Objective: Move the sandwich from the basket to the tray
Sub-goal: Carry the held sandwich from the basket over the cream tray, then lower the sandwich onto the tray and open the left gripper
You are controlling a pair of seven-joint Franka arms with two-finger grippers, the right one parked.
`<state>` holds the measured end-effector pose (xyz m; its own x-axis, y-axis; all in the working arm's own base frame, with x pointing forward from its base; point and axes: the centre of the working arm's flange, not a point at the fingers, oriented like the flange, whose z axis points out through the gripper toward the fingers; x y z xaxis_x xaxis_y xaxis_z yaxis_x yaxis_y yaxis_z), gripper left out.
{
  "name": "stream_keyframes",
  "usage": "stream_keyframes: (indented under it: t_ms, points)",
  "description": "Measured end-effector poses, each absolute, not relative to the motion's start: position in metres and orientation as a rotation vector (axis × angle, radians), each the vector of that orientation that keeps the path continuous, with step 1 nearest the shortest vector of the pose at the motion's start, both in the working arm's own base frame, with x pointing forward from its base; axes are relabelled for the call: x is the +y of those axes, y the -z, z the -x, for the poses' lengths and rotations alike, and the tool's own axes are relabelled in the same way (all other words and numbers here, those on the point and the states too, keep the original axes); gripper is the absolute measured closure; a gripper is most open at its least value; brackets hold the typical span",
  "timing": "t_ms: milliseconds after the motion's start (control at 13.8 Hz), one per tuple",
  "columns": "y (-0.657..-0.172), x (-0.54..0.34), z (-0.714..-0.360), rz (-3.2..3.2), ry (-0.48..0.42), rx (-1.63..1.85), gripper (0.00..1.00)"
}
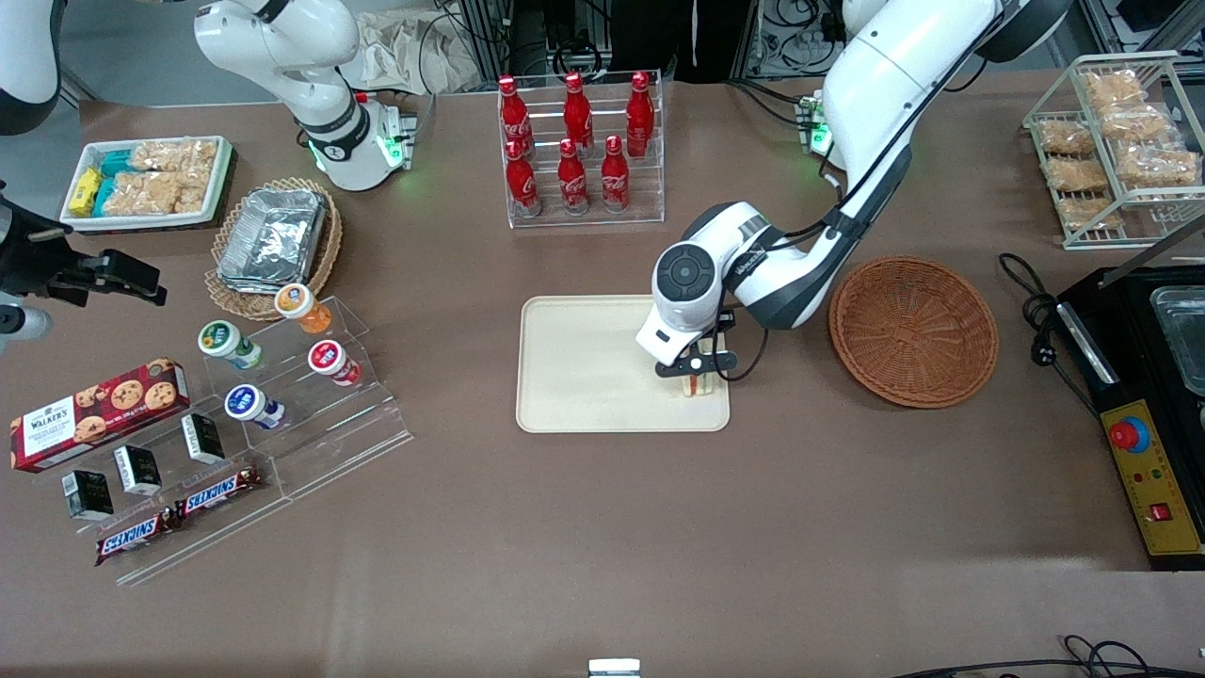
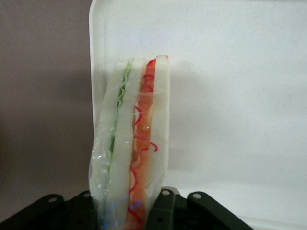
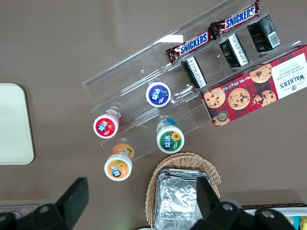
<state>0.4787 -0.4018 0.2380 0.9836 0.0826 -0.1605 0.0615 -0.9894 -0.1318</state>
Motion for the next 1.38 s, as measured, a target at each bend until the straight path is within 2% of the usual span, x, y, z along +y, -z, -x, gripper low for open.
stream_keyframes:
  t_ms: [580,870,1014,1377]
  points:
    - [-0.22,-0.397,-0.475,2.967,-0.253,-0.083,0.61]
    - [-0.221,-0.391,-0.482,2.967,-0.245,-0.112,0.24]
    - [-0.229,-0.39,-0.486,2.972,-0.227,-0.121,0.02]
    - [-0.297,-0.38,-0.502,2.972,-0.126,-0.183,0.0]
